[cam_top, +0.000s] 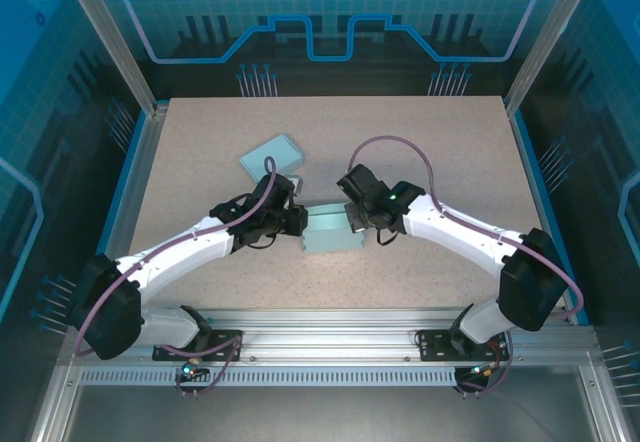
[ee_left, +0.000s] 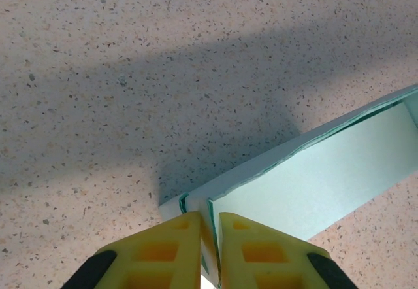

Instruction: Fold the paper box

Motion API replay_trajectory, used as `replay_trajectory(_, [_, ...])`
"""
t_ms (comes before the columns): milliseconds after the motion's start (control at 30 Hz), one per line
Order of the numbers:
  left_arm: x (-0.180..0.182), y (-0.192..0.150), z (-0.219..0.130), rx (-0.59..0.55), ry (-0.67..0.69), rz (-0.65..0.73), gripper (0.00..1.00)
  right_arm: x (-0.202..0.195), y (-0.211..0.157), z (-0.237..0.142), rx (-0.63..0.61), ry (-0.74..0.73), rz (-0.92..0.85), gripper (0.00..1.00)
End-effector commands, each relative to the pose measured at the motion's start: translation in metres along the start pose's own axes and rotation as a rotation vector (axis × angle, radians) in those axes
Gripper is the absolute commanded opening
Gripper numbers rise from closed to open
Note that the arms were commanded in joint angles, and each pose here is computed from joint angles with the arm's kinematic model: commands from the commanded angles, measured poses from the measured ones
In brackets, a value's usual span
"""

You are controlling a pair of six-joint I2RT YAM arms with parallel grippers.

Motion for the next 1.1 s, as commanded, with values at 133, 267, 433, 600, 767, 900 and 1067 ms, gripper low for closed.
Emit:
replay_trajectory(133, [-0.044,0.011,-0.009,-0.053,-0.253,0.015,0.15,0.043,0.001,-0.003,0.009,0.153,-0.052,0.0])
replay_trajectory(267, [-0.044,0.014,-0.013,-0.078,-0.254,0.013,0.11,0.041,0.0,-0.002,0.011,0.137,-0.055,0.0])
replay_trajectory(433, [-0.046,0.017,-0.016,-0.095,-0.269,0.008,0.05,0.042,-0.002,-0.002,0.007,0.133,-0.059,0.0])
replay_trajectory(600, [-0.052,0.019,-0.017,-0.108,-0.314,-0.015,0.06,0.045,-0.004,-0.001,0.006,0.127,-0.073,0.0])
replay_trajectory(767, [-0.054,0.021,-0.017,-0.111,-0.329,-0.021,0.11,0.045,-0.004,-0.001,0.006,0.123,-0.076,0.0])
replay_trajectory(900, [-0.055,0.022,-0.019,-0.117,-0.342,-0.026,0.12,0.046,-0.004,-0.002,0.004,0.121,-0.077,0.0])
replay_trajectory(1067, [-0.054,0.024,-0.03,-0.136,-0.326,-0.01,0.15,0.044,-0.004,-0.001,0.003,0.108,-0.079,0.0])
Point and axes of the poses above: each hand's point on the last joint's axis, 136 mm out from that joint toward the fingers, its own z axis out along the fingers, its own x axis along the line the jaws close on, y = z × x, the point moved 5 cm from there along -z, back along the fingers, and after that the axes turned 5 degrees about z, right-handed, at the moved point
